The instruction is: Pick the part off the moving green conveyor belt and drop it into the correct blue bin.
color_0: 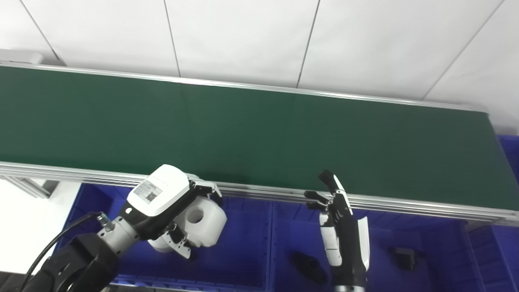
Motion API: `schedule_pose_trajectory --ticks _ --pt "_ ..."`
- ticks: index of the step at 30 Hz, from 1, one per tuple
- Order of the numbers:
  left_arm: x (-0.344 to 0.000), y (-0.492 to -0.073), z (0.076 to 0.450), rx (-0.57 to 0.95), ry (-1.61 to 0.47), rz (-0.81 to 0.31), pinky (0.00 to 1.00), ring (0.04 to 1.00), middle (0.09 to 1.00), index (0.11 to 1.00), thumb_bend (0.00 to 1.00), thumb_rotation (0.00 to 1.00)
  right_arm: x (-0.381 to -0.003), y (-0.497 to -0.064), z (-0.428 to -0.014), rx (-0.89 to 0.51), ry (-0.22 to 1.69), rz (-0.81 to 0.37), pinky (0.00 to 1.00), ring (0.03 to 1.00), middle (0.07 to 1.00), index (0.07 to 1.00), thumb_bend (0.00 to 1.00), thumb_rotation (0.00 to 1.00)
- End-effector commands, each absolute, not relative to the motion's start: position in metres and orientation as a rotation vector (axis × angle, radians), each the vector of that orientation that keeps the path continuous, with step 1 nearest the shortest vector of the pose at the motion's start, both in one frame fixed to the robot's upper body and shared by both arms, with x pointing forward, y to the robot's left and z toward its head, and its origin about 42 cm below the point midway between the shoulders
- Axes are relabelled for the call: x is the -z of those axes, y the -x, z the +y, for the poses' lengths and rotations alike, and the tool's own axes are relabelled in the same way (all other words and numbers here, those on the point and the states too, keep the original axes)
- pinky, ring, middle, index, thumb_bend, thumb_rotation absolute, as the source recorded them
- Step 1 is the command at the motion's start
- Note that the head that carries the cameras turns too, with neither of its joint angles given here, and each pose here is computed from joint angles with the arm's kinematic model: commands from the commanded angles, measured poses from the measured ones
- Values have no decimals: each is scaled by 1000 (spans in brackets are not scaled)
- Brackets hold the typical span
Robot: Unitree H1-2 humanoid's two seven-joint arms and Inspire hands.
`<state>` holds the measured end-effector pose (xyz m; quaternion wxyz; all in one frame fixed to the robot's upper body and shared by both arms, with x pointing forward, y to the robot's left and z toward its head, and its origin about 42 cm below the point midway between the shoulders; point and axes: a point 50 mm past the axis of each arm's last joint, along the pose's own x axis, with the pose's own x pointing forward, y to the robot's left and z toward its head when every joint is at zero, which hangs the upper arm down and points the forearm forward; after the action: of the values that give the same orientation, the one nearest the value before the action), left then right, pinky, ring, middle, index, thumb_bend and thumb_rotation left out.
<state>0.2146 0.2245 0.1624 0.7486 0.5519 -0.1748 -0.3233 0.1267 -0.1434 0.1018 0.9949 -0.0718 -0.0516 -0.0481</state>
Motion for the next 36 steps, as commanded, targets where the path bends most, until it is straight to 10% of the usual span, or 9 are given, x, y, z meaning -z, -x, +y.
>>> schedule_pose_trajectory --ticks 1,5,7,10,29,33,36 --pt "-168 -220 219 733 -1219 -403 451 411 456 520 521 0 -116 -131 -135 102 116 -143 610 699 896 904 673 996" --pt "-163 -223 217 795 -1237 -325 486 498 551 506 521 35 -117 -130 -135 100 114 -133 613 700 902 908 667 994" --pt "-162 -224 216 820 -1256 -272 561 639 689 689 799 130 -118 -129 -135 99 117 -130 613 705 906 913 671 995" --pt "-165 -225 216 820 -1264 -249 655 767 829 810 915 253 -118 -128 -135 102 117 -129 610 707 909 910 679 994" --pt "-200 -183 187 650 -928 -316 601 734 790 788 851 217 -117 -126 -130 88 113 -129 611 713 900 904 702 985" --pt "-205 -169 173 559 -594 -222 623 765 837 826 777 307 -118 -126 -128 89 117 -129 608 711 896 905 703 993" --pt "-202 -155 162 472 -277 -89 824 908 944 912 693 504 -118 -126 -125 99 120 -125 604 708 888 899 700 993"
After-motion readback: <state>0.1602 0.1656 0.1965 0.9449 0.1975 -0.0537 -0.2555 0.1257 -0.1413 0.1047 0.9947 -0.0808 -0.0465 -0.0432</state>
